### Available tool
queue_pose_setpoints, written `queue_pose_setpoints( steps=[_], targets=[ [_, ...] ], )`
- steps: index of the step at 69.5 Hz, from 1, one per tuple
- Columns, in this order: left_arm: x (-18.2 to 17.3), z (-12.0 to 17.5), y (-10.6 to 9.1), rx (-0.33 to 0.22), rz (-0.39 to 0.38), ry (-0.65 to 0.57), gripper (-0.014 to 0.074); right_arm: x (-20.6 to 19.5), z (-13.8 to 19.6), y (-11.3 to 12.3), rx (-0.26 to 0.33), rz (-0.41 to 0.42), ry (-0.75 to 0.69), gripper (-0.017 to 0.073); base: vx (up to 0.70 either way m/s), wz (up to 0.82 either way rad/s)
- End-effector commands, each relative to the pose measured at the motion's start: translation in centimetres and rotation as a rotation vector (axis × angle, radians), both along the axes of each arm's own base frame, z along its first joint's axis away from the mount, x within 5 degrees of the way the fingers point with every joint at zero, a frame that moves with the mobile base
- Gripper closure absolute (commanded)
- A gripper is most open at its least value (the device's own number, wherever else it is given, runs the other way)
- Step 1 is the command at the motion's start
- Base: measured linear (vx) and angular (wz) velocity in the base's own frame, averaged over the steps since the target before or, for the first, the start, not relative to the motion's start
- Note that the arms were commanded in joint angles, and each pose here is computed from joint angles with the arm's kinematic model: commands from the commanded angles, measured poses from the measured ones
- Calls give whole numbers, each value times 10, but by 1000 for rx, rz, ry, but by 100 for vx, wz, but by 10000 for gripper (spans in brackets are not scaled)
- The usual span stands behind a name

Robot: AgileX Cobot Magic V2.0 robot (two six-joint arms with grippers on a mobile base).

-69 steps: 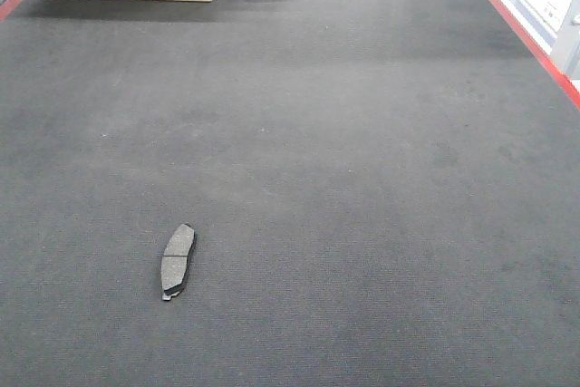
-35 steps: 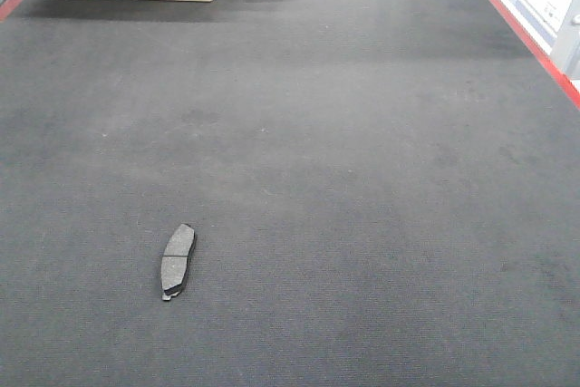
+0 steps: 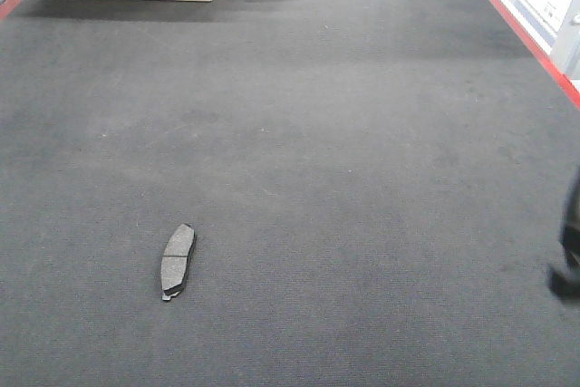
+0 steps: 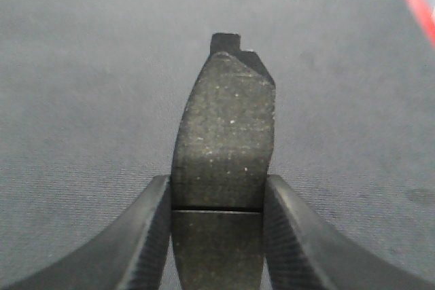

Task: Move and align brake pads A on conveyor
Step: 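Lower the right gripper with its pad beside the first pad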

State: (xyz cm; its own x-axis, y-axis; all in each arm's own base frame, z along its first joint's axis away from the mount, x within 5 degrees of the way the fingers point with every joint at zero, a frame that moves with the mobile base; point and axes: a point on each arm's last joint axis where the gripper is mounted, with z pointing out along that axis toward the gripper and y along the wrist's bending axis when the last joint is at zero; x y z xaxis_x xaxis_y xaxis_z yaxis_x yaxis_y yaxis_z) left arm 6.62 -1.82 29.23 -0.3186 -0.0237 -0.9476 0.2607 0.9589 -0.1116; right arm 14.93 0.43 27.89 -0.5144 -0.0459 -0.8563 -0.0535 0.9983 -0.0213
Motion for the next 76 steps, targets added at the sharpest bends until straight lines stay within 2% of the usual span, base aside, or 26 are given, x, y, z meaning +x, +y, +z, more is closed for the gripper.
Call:
queue_pose_setpoints(
  steps=[1, 12, 16, 30, 38, 44, 51, 66, 76],
  targets=[
    [1, 14, -2, -29, -21, -84, 600, 38, 16, -1, 3, -9, -46, 501, 0, 0],
    [1, 14, -2, -29, -21, -84, 600, 86, 8, 6, 36, 9, 54, 501, 0, 0],
    [1, 14, -2, -29, -21, -84, 600, 100, 3, 19, 46, 55, 102, 500, 0, 0],
    [1, 14, -2, -29, -21, -84, 600, 134, -5, 73, 143, 188, 228, 477, 0, 0],
    [1, 14, -2, -29, -21, -84, 600, 149, -15, 90, 191, 199, 303, 440, 0, 0],
    [1, 14, -2, -29, -21, -84, 600, 156, -24, 93, 224, 171, 369, 406, 0, 0],
    [1, 14, -2, -29, -21, -84, 600, 164, -40, 96, 236, 149, 441, 384, 0, 0],
    [1, 14, -2, -29, -21, -84, 600, 174, -75, 99, 215, 135, 562, 384, 0, 0],
    [1, 14, -2, -29, -21, -84, 600, 175, -87, 100, 208, 130, 602, 384, 0, 0]
  ],
)
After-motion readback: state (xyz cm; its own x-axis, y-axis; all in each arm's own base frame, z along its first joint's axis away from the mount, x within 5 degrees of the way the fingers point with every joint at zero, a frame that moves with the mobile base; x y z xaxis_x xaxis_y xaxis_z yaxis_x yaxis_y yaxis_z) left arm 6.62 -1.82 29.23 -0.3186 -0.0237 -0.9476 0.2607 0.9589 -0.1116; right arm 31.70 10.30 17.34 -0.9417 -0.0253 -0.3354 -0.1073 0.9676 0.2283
